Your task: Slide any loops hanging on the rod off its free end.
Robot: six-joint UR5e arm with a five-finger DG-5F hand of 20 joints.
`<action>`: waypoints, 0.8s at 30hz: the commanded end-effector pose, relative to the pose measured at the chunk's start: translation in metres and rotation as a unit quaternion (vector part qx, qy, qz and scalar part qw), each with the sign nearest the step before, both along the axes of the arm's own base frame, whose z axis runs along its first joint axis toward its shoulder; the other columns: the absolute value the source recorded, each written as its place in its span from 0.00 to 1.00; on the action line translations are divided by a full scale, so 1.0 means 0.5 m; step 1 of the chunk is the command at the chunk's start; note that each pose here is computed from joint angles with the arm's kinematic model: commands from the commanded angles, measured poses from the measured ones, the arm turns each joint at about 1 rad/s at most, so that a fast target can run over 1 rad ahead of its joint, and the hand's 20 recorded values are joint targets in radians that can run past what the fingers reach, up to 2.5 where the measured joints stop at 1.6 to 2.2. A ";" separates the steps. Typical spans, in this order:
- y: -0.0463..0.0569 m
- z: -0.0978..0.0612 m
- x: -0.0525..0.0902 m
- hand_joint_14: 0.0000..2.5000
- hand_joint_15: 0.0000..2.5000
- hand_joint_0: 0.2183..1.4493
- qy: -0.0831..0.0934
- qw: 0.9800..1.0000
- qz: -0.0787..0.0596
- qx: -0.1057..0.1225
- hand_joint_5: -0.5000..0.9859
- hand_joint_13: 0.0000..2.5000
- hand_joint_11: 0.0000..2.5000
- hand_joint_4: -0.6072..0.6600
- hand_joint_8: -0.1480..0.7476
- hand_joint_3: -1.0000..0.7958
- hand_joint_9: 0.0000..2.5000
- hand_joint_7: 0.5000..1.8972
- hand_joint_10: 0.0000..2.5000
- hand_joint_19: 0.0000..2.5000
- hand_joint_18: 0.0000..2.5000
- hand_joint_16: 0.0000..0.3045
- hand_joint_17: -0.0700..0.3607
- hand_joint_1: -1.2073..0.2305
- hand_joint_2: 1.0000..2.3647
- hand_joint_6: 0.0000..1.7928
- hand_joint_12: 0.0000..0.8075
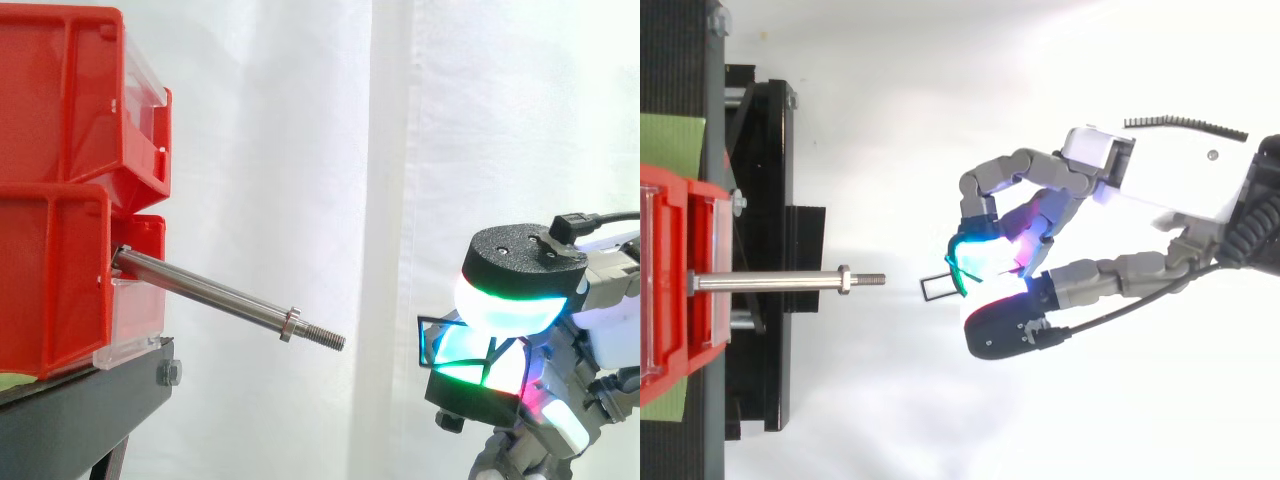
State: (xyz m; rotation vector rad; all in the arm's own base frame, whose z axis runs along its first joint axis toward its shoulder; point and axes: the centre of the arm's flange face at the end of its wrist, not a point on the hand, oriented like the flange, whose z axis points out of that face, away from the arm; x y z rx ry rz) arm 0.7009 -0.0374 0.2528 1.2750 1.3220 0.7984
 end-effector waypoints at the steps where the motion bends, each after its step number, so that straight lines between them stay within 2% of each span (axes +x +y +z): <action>1: 0.002 0.000 0.000 0.00 0.13 0.30 -0.001 1.000 -0.003 -0.001 0.24 0.33 0.23 0.56 0.54 0.53 0.48 0.75 0.01 0.18 0.32 0.15 0.39 0.29 0.02 0.49 0.43; 5: 0.003 0.000 0.000 0.00 0.13 0.33 -0.001 1.000 -0.005 -0.001 0.22 0.33 0.25 0.51 0.55 0.54 0.46 0.76 0.01 0.17 0.33 0.15 0.40 0.28 0.02 0.50 0.44; 7: 0.003 0.001 0.001 0.01 0.13 0.33 -0.003 1.000 -0.005 -0.001 0.22 0.33 0.25 0.56 0.55 0.48 0.46 0.70 0.01 0.17 0.33 0.15 0.40 0.29 0.02 0.50 0.43; 10: 0.005 0.001 0.001 0.01 0.13 0.31 -0.003 1.000 -0.005 0.000 0.24 0.33 0.23 0.64 0.54 0.38 0.49 0.70 0.01 0.18 0.33 0.15 0.39 0.33 0.01 0.49 0.42; 14: 0.010 0.002 0.002 0.01 0.13 0.30 -0.005 1.000 -0.004 0.004 0.25 0.33 0.21 0.63 0.53 0.36 0.51 0.71 0.01 0.19 0.32 0.15 0.40 0.36 0.01 0.48 0.41; 18: 0.012 0.002 0.002 0.00 0.13 0.29 -0.006 1.000 -0.004 0.006 0.25 0.33 0.21 0.61 0.52 0.40 0.51 0.70 0.01 0.19 0.31 0.14 0.39 0.36 0.01 0.48 0.41; 21: 0.012 0.002 0.002 0.00 0.13 0.28 -0.006 1.000 -0.004 0.006 0.24 0.33 0.24 0.63 0.57 0.51 0.50 0.73 0.01 0.18 0.31 0.15 0.39 0.31 0.02 0.49 0.43; 24: 0.012 0.002 0.002 0.00 0.13 0.32 -0.006 1.000 -0.004 0.006 0.23 0.33 0.27 0.57 0.57 0.55 0.48 0.77 0.01 0.18 0.33 0.15 0.40 0.28 0.02 0.50 0.43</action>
